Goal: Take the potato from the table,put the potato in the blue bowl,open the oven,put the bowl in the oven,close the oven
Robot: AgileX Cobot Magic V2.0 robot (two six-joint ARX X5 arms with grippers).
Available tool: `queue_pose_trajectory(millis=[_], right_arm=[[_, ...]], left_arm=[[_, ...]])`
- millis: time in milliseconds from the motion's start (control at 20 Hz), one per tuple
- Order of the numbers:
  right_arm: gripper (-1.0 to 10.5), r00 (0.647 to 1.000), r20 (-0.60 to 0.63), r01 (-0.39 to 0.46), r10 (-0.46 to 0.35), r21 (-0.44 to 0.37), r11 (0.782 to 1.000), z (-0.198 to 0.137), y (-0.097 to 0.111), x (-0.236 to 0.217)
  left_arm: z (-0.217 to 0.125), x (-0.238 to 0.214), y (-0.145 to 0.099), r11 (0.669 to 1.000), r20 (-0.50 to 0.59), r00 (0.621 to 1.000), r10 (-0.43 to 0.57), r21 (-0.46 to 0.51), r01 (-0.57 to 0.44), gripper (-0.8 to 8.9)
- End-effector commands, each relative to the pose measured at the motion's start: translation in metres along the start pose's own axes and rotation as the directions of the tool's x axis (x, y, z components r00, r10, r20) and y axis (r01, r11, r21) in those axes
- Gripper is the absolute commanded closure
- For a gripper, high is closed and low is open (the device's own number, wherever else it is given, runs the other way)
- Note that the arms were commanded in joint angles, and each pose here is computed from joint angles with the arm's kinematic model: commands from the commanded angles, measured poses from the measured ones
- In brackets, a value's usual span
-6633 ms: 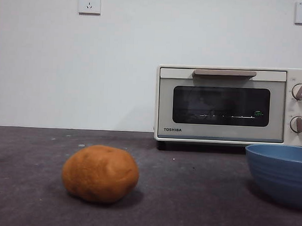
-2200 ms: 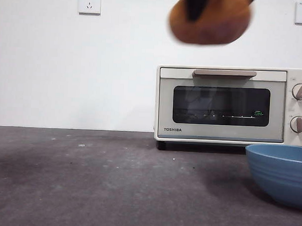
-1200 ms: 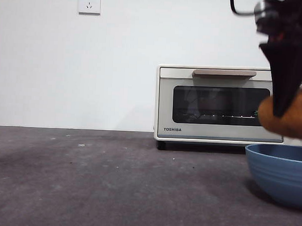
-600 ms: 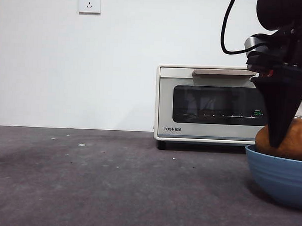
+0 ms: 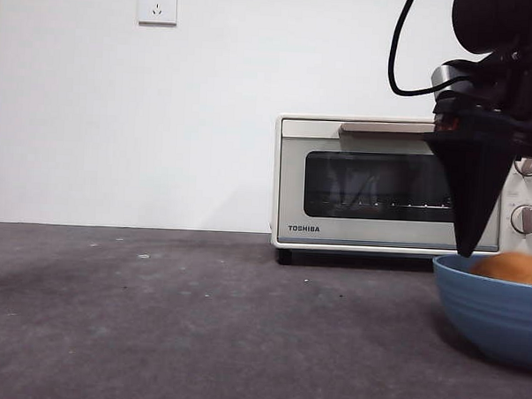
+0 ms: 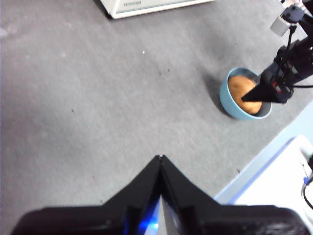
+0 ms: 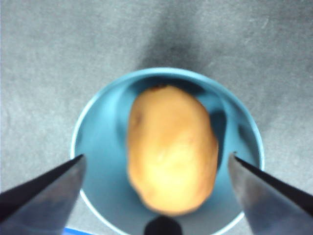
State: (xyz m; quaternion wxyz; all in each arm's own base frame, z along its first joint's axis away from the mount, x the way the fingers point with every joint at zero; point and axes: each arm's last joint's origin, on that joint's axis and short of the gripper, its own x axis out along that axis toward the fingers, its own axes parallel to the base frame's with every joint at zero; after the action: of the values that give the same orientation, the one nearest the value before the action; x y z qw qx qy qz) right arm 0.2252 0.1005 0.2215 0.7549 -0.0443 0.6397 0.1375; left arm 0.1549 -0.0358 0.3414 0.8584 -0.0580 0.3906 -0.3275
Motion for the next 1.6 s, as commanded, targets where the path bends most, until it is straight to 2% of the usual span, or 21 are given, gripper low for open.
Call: queue_pose_trajectory(millis=[50,250,400,550,650,750,800,900,1050,1150,1400,1600], right_arm=[[4.3,0.999,-0.022,-0.033,0.033,0.006,0.999,-0.002,0.001,0.003],[4.4,0.999,0.021,-0.039,0.039,0.001,0.999,-0.002,0.002,-0.012],[4.5,0.991,0.119,-0.056,0.056,0.001,0.998,-0.009,0.003,-0.036],[4.6,0.968,0.241,-0.076,0.075,-0.002,0.997,-0.025,0.003,-0.066],[6.3,0.943,0.326,-0.066,0.062,0.001,0.998,-0.039,0.001,-0.085],[8.4,0.915,0.402,-0.031,0.016,0.031,0.999,-0.054,-0.002,-0.102],[8.9,0.902,0.432,-0.005,-0.021,0.060,0.998,-0.062,-0.004,-0.108],[8.9,0.883,0.465,0.026,-0.063,0.085,0.996,-0.076,-0.007,-0.118],[9.6,0.871,0.488,0.028,-0.065,0.082,0.996,-0.091,-0.009,-0.126],[9.6,0.861,0.504,0.020,-0.063,0.090,0.996,-0.096,-0.012,-0.130],[9.6,0.872,0.486,0.010,-0.058,0.102,0.995,-0.108,-0.023,-0.134],[9.6,0.869,0.493,-0.081,0.027,0.089,0.993,-0.110,-0.034,-0.136]], left_arm=[[0.004,0.000,-0.001,1.000,0.035,0.999,-0.005,-0.007,0.005,8.18],[0.012,0.004,0.001,0.998,0.078,0.997,-0.009,-0.062,0.014,8.18],[0.022,0.022,0.003,0.995,0.066,0.997,-0.042,-0.083,0.048,8.18],[0.036,0.055,0.002,0.993,0.045,0.994,-0.103,-0.058,0.106,8.19],[0.045,0.080,0.000,0.988,0.039,0.989,-0.141,-0.055,0.143,8.19],[0.056,0.103,-0.001,0.985,0.014,0.986,-0.166,-0.051,0.167,8.19],[0.063,0.113,-0.003,0.983,-0.002,0.984,-0.177,-0.046,0.177,8.19],[0.084,0.130,-0.009,0.980,-0.018,0.980,-0.198,-0.027,0.198,8.19],[0.123,0.150,-0.019,0.976,0.009,0.976,-0.219,0.018,0.219,8.19],[0.147,0.163,-0.028,0.973,0.032,0.974,-0.226,0.052,0.224,8.19],[0.192,0.191,-0.047,0.959,0.088,0.960,-0.266,0.123,0.254,8.19],[0.208,0.222,-0.055,0.961,0.112,0.962,-0.249,0.151,0.232,8.19]])
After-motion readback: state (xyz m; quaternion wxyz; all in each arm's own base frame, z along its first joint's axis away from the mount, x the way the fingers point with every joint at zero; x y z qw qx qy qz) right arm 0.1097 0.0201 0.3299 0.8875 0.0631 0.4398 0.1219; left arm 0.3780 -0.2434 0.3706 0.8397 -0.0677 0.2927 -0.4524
